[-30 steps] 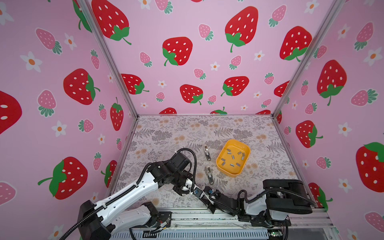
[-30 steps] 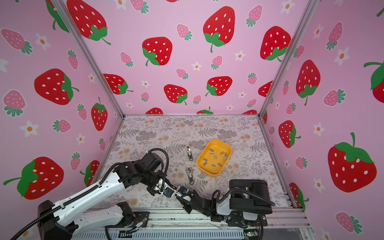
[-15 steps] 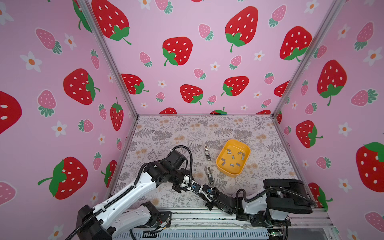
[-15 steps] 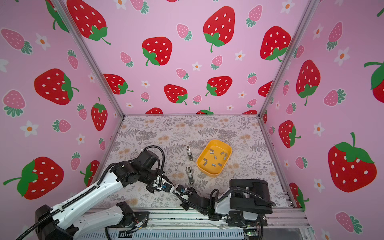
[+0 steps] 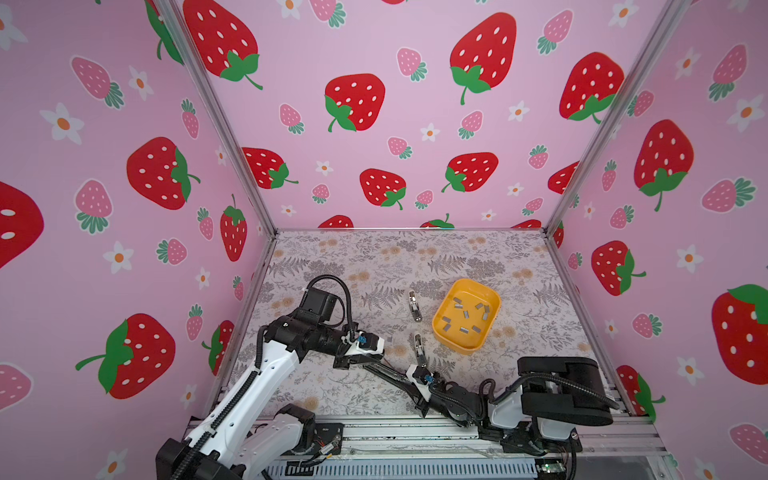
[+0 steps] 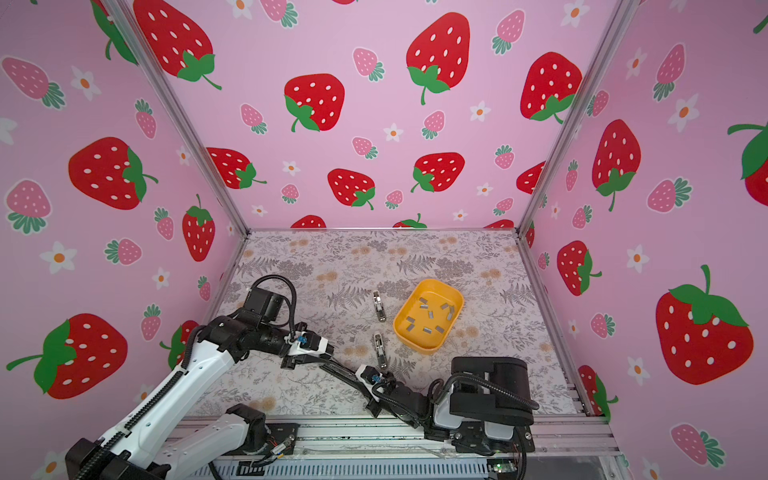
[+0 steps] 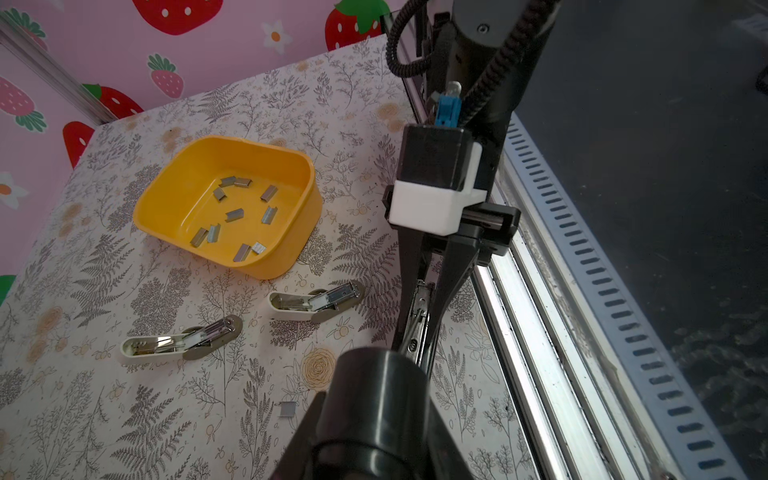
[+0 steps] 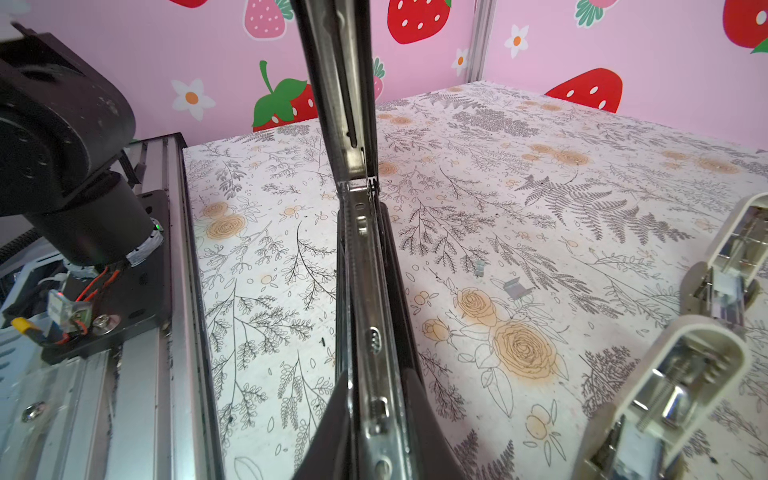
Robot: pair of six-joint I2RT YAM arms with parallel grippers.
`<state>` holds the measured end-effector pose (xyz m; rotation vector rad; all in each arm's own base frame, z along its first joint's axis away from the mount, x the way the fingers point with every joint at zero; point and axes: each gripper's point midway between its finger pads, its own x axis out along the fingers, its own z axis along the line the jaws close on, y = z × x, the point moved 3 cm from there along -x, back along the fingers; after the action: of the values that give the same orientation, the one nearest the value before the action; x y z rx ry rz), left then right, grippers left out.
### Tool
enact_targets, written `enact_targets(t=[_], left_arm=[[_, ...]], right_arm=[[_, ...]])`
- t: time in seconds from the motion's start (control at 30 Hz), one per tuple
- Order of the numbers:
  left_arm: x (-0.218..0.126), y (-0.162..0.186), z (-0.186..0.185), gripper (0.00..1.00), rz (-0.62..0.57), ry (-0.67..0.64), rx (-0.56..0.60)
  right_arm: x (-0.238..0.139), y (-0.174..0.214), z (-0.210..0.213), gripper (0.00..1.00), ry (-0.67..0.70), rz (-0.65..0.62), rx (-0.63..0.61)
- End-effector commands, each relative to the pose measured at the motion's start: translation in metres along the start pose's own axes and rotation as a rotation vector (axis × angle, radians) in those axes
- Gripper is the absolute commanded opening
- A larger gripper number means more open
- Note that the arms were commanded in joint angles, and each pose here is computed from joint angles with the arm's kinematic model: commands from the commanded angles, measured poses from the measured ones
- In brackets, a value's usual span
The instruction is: Load the staples into the stapler
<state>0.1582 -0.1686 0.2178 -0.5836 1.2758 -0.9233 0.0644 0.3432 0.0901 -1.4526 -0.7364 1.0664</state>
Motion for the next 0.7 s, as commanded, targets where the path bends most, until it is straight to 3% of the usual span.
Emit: enact_targets(t=[0.0, 0.43, 0.57, 0.67], left_arm=[[-0.031, -0.034, 0.043, 0.00, -0.121, -0.198, 0.144], [-0.055, -0.016, 0.065, 0.00, -0.173, -0.313, 0.051], [-0.053, 0.002, 0.070, 0.00, -0.120, -0.346, 0.013], [-0.060, 0.029, 0.080, 0.21, -0.066, -0.436, -0.045]], right_arm=[[-0.008, 0.034, -0.002, 0.03, -0.012, 0.112, -0.021], [-0.015, 0.032, 0.005, 0.03, -0.083, 0.086, -0.033], [-0.012, 0.031, 0.007, 0.03, -0.086, 0.092, -0.036], [-0.010, 0.032, 0.014, 0.03, -0.094, 0.098, -0.053]])
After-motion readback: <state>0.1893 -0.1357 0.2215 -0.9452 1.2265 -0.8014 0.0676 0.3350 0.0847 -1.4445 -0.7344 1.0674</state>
